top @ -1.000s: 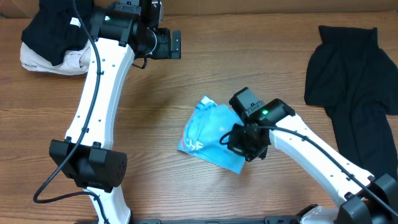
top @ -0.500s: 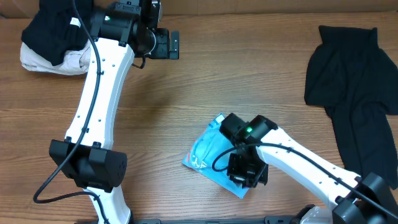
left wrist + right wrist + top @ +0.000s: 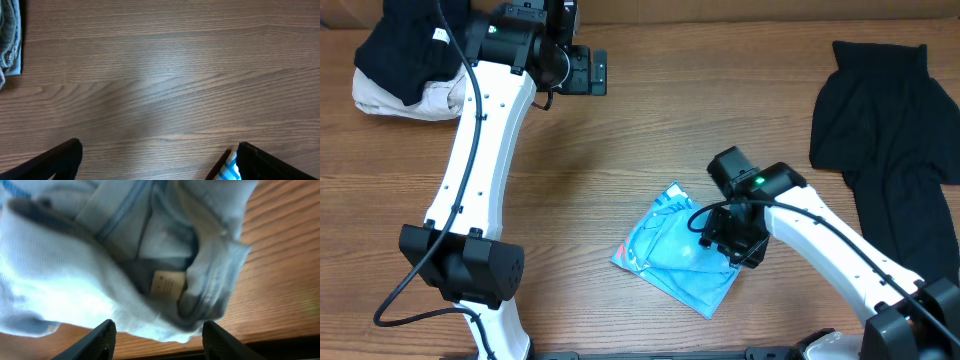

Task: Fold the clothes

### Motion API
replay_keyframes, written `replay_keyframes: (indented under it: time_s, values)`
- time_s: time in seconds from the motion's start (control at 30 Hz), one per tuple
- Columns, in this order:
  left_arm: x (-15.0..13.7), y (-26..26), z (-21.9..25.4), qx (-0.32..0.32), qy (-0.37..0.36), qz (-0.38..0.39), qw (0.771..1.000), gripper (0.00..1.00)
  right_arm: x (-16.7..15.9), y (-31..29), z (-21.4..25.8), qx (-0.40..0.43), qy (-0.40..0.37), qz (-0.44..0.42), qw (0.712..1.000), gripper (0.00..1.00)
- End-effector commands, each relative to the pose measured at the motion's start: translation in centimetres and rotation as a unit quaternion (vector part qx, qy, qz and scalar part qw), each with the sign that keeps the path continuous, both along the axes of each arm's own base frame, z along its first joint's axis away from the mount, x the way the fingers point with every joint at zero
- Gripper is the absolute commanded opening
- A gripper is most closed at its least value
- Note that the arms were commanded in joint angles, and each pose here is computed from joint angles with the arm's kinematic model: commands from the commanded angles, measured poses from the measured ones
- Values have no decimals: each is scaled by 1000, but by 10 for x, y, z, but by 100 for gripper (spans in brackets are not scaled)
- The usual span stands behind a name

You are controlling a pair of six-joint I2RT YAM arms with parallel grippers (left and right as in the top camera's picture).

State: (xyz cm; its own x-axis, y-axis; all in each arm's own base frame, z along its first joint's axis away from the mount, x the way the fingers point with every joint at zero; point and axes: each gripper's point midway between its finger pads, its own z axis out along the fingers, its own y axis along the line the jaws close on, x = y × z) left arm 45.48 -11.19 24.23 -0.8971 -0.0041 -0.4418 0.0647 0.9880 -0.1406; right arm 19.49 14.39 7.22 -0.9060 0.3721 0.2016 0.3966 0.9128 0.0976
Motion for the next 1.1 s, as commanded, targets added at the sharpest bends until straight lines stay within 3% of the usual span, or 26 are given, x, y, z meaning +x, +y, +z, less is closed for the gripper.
replay_keyframes:
  time_s: [0.0,0.27,0.33,0.43,0.47,0.67,0.8,1.07]
  values:
    - [-2,2,4,11,-7,-8,1000,100,10,-2,8,6,-34,36,999,64]
    - [-2,2,4,11,-6,-8,1000,100,14,1,-15,25,-67,99,993,61]
    - [-2,2,4,11,-6,-8,1000,100,13,0,-20,26,-69,109,991,44]
    - [-2,2,4,11,-7,-8,1000,100,15,1,-19,27,-74,111,991,6]
    - [-2,2,4,11,-7,-8,1000,100,16,2,-16,29,-77,111,990,4]
    - [-2,2,4,14,-8,-15,1000,100,17,9,31,60,-117,130,983,4]
    - [-2,3,4,16,-8,-18,1000,100,-2,20,54,104,-122,150,976,4]
    - [-2,3,4,17,-8,-19,1000,100,-67,28,24,70,-20,141,987,4]
